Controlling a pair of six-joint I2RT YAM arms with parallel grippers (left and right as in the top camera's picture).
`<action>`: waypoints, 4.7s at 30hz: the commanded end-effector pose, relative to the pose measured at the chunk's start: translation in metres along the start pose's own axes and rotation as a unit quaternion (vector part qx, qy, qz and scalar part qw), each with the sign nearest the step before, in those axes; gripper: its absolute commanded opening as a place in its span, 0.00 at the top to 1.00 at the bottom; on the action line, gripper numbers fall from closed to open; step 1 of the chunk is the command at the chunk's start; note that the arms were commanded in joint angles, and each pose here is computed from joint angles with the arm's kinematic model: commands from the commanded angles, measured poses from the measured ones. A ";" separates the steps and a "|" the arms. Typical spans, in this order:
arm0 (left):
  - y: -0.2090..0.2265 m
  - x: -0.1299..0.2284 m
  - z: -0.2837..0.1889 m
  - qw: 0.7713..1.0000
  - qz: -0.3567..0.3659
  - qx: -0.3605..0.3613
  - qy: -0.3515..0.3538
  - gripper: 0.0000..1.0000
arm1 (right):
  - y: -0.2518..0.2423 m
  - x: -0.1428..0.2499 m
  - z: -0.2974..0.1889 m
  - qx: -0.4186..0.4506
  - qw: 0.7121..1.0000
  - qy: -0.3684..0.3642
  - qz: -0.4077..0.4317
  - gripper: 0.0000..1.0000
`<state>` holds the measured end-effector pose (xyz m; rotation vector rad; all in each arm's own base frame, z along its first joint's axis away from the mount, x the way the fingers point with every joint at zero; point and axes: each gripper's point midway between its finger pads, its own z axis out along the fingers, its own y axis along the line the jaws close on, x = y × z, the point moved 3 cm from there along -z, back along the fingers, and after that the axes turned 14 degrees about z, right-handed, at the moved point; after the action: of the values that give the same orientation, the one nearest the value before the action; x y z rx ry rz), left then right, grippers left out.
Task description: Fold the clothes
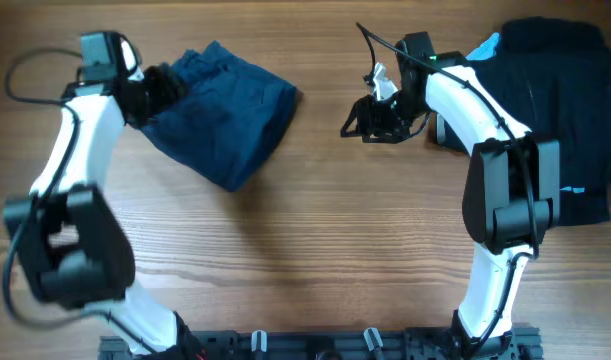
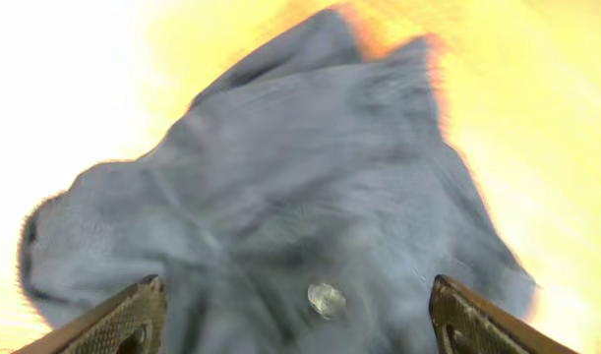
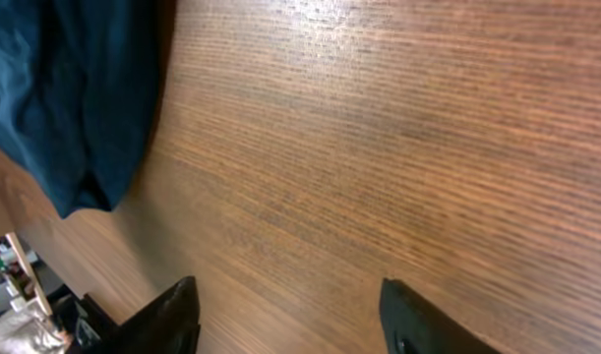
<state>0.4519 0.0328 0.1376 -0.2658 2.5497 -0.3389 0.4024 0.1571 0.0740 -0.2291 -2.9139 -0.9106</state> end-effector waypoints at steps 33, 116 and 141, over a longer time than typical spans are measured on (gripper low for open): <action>-0.121 0.133 0.085 0.842 0.479 -0.181 0.169 0.22 | -0.033 -0.023 -0.042 -0.005 0.999 -0.045 0.010 0.21; -0.009 -0.050 -0.094 0.922 0.147 -0.323 -0.157 0.00 | 0.024 -0.057 -0.153 0.054 0.968 -0.244 -0.018 0.13; -0.124 0.079 -0.271 0.954 0.254 -0.012 -0.161 0.00 | 0.059 0.106 -0.370 0.092 0.832 -0.542 0.069 0.00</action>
<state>0.2549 -0.0513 0.3553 0.3025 2.1982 -0.0265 0.3180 0.0086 0.4260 -1.2613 -3.8453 -0.5844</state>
